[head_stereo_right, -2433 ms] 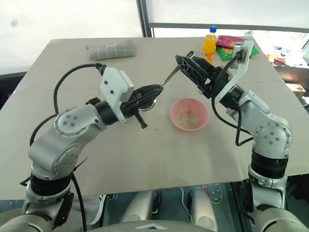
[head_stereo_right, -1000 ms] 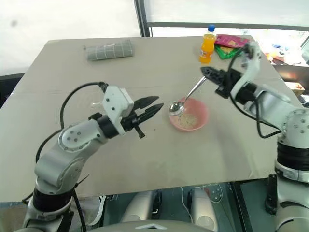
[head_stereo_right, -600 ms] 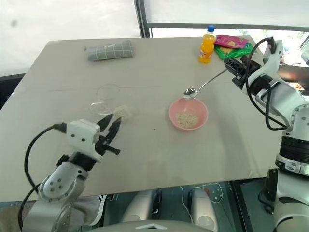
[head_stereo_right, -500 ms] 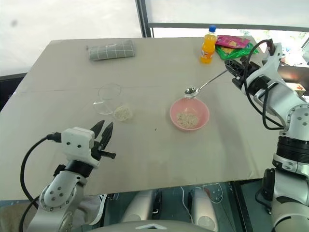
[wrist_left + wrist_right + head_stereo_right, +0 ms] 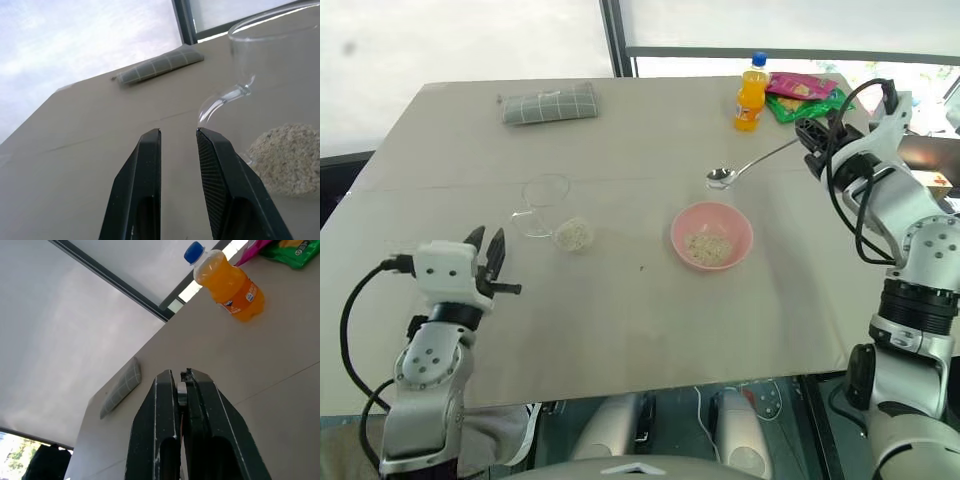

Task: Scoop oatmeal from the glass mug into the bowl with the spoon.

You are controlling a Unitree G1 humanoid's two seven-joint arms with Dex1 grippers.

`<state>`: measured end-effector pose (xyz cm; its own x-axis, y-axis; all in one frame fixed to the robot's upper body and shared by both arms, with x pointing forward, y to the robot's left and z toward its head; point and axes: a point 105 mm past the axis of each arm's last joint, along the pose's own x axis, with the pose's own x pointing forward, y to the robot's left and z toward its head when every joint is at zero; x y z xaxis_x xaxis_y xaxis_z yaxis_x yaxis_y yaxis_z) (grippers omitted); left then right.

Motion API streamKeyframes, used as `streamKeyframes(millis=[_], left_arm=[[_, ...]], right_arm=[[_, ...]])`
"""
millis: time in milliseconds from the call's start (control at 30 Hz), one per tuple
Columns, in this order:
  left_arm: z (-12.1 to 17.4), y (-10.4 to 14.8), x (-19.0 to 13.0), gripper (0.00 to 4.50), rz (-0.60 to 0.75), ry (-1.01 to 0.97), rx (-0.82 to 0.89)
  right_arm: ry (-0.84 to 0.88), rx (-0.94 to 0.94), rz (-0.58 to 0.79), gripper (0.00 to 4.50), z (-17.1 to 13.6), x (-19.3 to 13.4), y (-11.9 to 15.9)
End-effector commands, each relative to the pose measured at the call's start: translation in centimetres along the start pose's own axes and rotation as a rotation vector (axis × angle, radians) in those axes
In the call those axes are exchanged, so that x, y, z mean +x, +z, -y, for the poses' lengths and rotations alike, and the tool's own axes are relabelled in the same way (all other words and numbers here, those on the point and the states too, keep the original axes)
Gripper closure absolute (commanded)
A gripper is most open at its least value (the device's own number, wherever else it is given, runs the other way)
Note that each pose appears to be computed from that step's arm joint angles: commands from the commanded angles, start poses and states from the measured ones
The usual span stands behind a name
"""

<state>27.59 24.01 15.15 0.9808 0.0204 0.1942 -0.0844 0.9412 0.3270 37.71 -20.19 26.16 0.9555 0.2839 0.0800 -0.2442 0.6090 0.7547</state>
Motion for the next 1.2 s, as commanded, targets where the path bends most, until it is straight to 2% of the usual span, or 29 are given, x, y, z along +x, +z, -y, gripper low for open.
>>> streamKeyframes(millis=[33, 733, 767, 833, 1033, 1200], left_arm=[[0.3, 0.4, 0.7, 3.39, 0.03, -0.031, -0.005], [1.1, -0.4, 4.1, 3.39, 0.043, -0.064, -0.035], [1.1, -0.4, 4.2, 3.9, 0.045, -0.061, -0.038], [1.0, -0.3, 4.3, 4.42, 0.046, -0.053, -0.045], [1.0, -0.8, 4.7, 4.42, 0.028, -0.04, -0.061], [2.4, 0.2, 6.0, 4.42, 0.064, -0.083, -0.072]], right_arm=[[0.05, -0.018, 0.076, 4.5, -1.6, -0.7, 1.8], [0.051, -0.049, 0.085, 4.5, -1.7, -0.8, 1.5], [0.051, -0.052, 0.085, 4.5, -1.7, -0.8, 1.4], [0.051, -0.055, 0.085, 4.5, -1.7, -0.8, 1.4], [0.061, -0.067, 0.089, 4.5, -2.0, -0.9, 1.6], [0.146, -0.097, 0.077, 4.5, -4.5, -0.7, 1.9]])
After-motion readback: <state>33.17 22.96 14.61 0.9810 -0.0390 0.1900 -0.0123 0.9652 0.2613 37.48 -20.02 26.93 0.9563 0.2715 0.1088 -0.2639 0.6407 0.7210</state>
